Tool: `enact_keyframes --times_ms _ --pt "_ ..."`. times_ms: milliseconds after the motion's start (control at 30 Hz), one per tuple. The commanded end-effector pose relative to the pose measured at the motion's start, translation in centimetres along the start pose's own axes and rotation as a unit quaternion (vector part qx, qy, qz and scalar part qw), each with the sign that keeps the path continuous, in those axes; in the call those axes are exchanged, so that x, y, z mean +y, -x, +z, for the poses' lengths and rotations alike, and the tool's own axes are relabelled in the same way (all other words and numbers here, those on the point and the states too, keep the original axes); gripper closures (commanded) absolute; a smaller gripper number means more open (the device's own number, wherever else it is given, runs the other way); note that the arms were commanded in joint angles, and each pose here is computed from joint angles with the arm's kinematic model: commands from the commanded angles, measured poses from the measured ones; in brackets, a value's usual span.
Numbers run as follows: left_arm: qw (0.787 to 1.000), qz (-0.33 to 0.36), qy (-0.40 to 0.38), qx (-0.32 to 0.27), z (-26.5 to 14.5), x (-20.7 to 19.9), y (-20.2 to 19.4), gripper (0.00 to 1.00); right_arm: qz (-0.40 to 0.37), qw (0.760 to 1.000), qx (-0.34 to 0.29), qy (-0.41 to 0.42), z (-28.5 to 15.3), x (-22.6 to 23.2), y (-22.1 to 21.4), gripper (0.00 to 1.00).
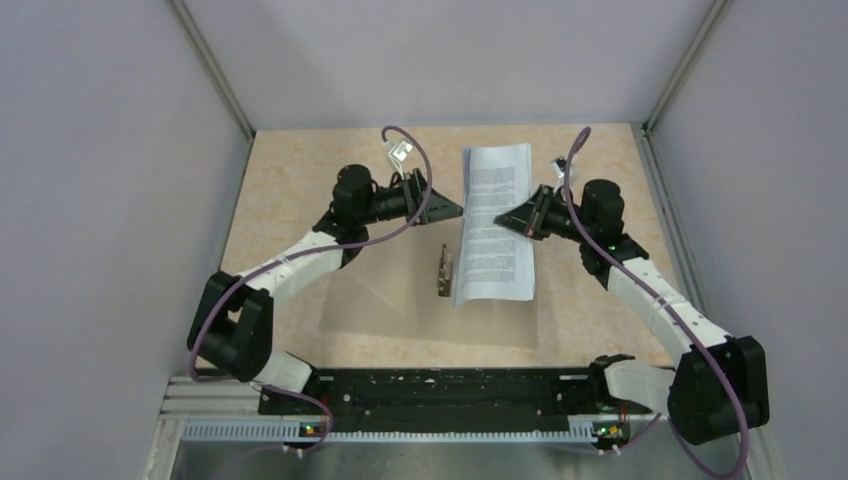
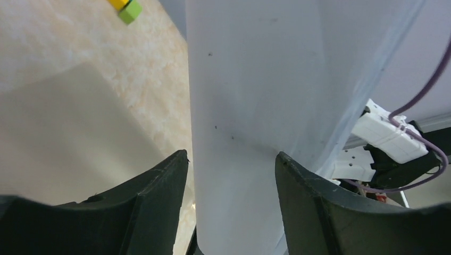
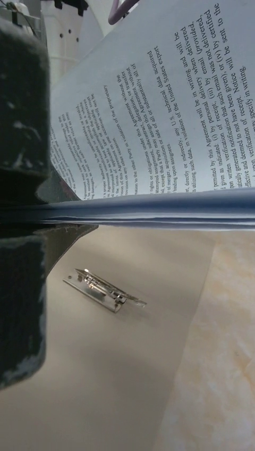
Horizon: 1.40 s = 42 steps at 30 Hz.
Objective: Put the files into the folder
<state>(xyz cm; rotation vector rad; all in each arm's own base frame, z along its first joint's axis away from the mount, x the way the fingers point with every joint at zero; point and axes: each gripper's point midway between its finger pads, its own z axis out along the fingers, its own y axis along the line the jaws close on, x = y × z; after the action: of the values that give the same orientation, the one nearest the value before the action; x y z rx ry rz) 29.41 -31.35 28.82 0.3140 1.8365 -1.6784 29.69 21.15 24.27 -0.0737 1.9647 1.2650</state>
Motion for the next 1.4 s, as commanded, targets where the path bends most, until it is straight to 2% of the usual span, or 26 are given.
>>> enact_keyframes --times_ms 0,367,500,667,933,1100,1233,1367 --pt "0.999 -0.011 0.03 -0.006 1.5 3.0 -1.7 0.36 -0.026 0.999 -0.02 0.005 0.3 -1.3 -0.6 1.0" --pt "0.982 -0.1 0.158 0.025 1.9 13.6 -7.5 0.48 0.028 0.996 0.043 -0.076 2.6 -9.6 -8.6 1.0" --pt "0.963 -0.111 0.244 0.026 0.5 16.8 -8.6 0.55 0.027 0.99 0.051 -0.13 2.8 -12.4 -9.8 1.0" --pt "0.94 -0.097 0.327 0.015 -1.6 18.9 -8.6 0.55 0.008 0.983 0.057 -0.173 2.8 -13.9 -10.4 1.0" --pt "0.916 -0.111 0.384 0.021 -3.3 20.8 -9.6 0.44 -0.004 0.979 0.07 -0.19 3.3 -15.0 -11.4 1.0" --pt "0.896 -0.127 0.426 -0.003 -5.8 21.6 -8.9 0.43 -0.012 0.978 0.072 -0.197 3.3 -15.5 -11.4 1.0" --pt "0.899 -0.125 0.419 -0.015 -6.3 20.8 -8.1 0.4 -0.02 0.977 0.075 -0.196 3.4 -15.3 -11.3 1.0" --pt "0.913 -0.119 0.389 -0.014 -5.5 19.3 -7.4 0.3 -0.027 0.977 0.081 -0.195 3.6 -15.3 -11.4 1.0"
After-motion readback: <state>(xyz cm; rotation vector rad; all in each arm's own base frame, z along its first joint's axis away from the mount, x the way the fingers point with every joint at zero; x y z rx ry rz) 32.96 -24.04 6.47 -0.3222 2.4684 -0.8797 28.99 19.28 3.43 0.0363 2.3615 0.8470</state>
